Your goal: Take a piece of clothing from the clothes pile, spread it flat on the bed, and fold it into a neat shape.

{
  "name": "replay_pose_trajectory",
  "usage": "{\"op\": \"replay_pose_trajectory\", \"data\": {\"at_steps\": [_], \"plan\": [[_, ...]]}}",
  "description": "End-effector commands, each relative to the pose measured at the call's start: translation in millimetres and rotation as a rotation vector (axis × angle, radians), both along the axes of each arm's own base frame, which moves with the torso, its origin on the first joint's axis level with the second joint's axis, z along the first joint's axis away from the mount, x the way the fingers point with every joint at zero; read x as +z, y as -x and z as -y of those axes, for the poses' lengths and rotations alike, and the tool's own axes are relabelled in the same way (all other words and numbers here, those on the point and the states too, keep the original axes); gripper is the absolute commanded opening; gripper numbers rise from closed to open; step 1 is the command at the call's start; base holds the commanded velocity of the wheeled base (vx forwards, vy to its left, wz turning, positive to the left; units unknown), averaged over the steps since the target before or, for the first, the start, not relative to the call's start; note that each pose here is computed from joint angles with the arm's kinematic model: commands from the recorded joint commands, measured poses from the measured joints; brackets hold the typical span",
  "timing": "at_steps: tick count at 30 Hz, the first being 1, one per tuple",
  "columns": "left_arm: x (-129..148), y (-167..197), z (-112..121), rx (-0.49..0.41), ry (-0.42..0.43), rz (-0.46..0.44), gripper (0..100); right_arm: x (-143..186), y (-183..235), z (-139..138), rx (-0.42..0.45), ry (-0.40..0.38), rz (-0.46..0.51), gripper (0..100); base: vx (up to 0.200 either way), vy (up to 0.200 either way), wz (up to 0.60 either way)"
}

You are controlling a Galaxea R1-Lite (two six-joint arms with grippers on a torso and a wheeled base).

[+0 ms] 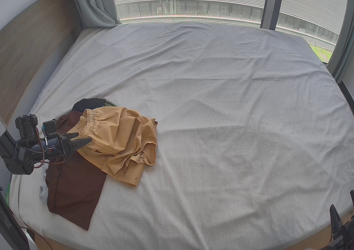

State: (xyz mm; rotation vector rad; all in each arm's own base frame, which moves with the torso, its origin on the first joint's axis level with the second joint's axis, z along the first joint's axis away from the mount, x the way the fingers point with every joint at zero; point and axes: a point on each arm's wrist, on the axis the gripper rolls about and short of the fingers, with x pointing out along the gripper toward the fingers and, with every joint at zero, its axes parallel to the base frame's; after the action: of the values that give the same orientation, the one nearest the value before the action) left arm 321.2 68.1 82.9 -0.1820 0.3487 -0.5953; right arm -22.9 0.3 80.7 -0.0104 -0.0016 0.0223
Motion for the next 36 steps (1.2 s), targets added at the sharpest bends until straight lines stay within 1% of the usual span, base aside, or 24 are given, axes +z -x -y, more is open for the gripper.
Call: {"op": "replay_pose_trajectory", "data": {"at_steps": [1,4,11,21,27,32,33,36], "plan": [[-7.5,-5.5,1.7,-0.01,0.001,-0.009,100,-5.3,-0.1,0.0,0.001,0.0,-0.001,100,0.0,0.0,0.0],[-8.5,-6.9,6.3,-0.04,0.0,0.003,100,-5.3,-0.1,0.0,0.001,-0.001,-0.002,100,0.0,0.0,0.0],[-17.2,-4.1,9.7,-0.068,-0.029,0.002,100,-5.3,-0.1,0.0,0.001,-0.001,-0.002,100,0.0,0.0,0.0],[-26.4,-2.1,15.3,-0.086,-0.027,-0.027,100,-5.3,-0.1,0.0,0.001,-0.001,-0.002,100,0.0,0.0,0.0],[-36.4,-8.1,17.6,-0.098,-0.031,-0.009,100,-5.3,-0.1,0.0,0.001,-0.001,-0.002,100,0.0,0.0,0.0],[-36.8,-8.7,16.5,-0.097,-0.034,0.001,100,-5.3,-0.1,0.0,0.001,-0.001,-0.002,100,0.0,0.0,0.0],[-36.8,-8.7,16.5,-0.095,-0.034,0.001,0,-5.3,-0.1,0.0,0.001,-0.001,-0.002,100,0.0,0.0,0.0],[-36.6,-8.6,15.5,-0.094,-0.035,0.004,0,-5.3,-0.1,0.0,0.002,-0.001,-0.002,100,0.0,0.0,0.0]]}}
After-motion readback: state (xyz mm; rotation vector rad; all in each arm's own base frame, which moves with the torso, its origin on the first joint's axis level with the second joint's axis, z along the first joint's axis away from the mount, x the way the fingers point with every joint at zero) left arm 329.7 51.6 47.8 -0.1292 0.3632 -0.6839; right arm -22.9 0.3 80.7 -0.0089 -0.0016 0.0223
